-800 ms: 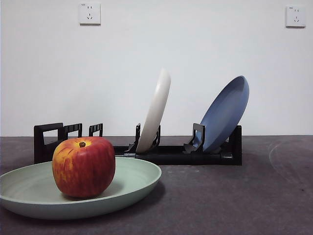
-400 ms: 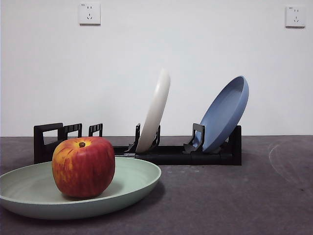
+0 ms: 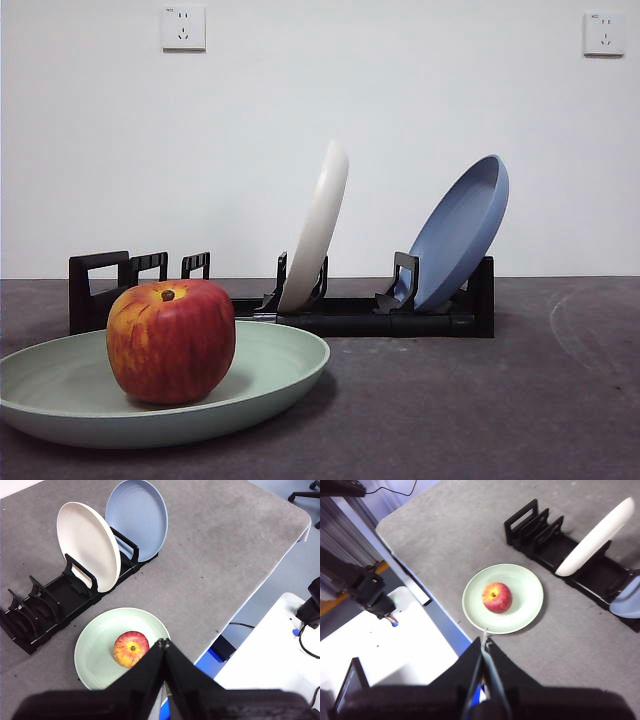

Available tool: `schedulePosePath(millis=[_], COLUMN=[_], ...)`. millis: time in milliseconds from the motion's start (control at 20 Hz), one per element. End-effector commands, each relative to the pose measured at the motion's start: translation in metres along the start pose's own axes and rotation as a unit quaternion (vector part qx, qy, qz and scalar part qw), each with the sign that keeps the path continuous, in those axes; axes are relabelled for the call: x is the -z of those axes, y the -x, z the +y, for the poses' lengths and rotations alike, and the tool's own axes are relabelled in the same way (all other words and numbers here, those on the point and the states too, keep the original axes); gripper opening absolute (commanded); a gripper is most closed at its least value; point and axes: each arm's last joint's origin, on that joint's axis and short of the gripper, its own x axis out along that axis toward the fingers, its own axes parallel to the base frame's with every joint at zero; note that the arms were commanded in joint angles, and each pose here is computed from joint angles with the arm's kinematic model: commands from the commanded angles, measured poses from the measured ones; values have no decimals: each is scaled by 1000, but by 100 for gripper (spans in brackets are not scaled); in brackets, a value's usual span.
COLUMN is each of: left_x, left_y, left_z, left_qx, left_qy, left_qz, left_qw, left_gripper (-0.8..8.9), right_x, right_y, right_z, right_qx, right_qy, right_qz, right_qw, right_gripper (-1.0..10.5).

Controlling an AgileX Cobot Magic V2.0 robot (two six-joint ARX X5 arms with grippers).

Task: Take the green plate from the plate rack,put the plate on the table,take the apple from the table,put the apple in the plate

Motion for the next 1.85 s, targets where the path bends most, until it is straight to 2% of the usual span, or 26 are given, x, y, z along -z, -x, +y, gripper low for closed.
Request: schedulePosePath(millis=[50,850,1000,1150,1300,1400,1550,1650,1850], left_x=[1,-9,-10,-21,-20,1,56,102,177], left_y=[0,-19,-18,-16,-24,-41,-73,-96,-131], left_z=[0,-7,7,29,52,65,79,85,92], left_qx=[1,-8,-58,-93,-119,-125,-143,-160,-204], left_qy=[0,-3,20,104,137,129,97,77,96], left_qz=[1,20,12,-63,-208,-273,-323,-331,-314], left_qw=[1000,1000,998,988,961,945,930,927,922], left_gripper=[-8,-4,-4,-4,-4,-4,-4,-3,-4], right_x=[3,-3,-4,-5,-5,-5,-5,-6,-6], right_y=[-1,-13,-16,-18,-18,-18,-18,-19,-20], right_z=[0,-1,-2,-2,-2,-2,-2,-2,-2], right_qx=[4,15,22,27,27,27,27,27,27], right_qy=[2,1,1,1,1,1,1,1,1], right_qz=[13,31,34,35,36,36,36,38,39], right_qw=[1000,999,999,999,999,999,999,999,999], right_gripper=[-12,-12,-12,-12,-12,-12,-12,-12,-12])
